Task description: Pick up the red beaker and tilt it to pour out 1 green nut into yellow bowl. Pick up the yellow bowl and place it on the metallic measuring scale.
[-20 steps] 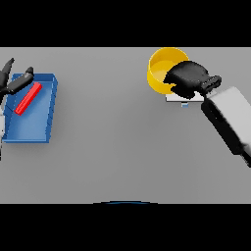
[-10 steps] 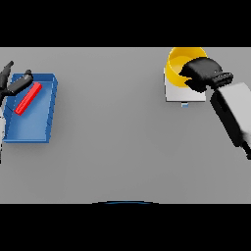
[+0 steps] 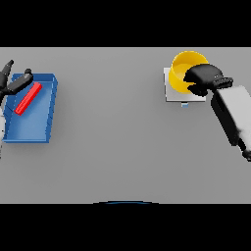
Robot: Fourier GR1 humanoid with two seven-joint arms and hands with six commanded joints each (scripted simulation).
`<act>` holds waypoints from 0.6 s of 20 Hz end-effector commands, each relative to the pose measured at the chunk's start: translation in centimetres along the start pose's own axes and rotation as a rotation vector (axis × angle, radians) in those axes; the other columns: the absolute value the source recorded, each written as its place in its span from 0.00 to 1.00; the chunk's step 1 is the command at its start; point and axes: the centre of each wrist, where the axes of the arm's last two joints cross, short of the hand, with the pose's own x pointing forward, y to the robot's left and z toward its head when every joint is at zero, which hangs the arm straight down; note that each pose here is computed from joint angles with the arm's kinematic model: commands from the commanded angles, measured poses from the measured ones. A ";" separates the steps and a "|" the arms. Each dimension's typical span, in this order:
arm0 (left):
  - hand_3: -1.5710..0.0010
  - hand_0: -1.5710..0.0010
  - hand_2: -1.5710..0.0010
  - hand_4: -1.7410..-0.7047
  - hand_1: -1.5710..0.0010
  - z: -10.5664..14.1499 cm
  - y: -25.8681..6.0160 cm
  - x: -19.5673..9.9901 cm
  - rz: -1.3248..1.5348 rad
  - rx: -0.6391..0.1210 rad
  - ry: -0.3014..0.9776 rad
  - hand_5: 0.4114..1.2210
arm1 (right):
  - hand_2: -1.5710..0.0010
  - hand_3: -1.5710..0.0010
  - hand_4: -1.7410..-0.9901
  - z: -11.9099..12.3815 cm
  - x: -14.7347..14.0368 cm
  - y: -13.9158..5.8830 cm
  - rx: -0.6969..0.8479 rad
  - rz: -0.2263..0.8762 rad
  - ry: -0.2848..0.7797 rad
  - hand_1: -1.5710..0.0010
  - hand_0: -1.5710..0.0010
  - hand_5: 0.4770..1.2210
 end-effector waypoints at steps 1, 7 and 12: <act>1.00 1.00 1.00 0.87 1.00 -0.2 0.1 0.0 -0.001 0.001 0.012 0.47 | 0.12 0.10 0.00 0.1 -0.2 0.2 -0.002 -0.008 -0.007 0.00 0.00 1.00; 1.00 1.00 1.00 0.87 1.00 -0.1 -0.3 -0.4 -0.001 -0.015 0.003 0.45 | 0.36 0.48 0.20 -0.2 0.0 -0.2 0.012 -0.041 0.006 0.28 0.15 0.80; 1.00 1.00 1.00 0.87 1.00 -0.3 -0.3 -0.3 0.012 -0.010 -0.001 0.43 | 0.76 0.80 0.34 -0.1 -0.2 -0.2 0.041 -0.103 0.016 0.71 0.69 0.52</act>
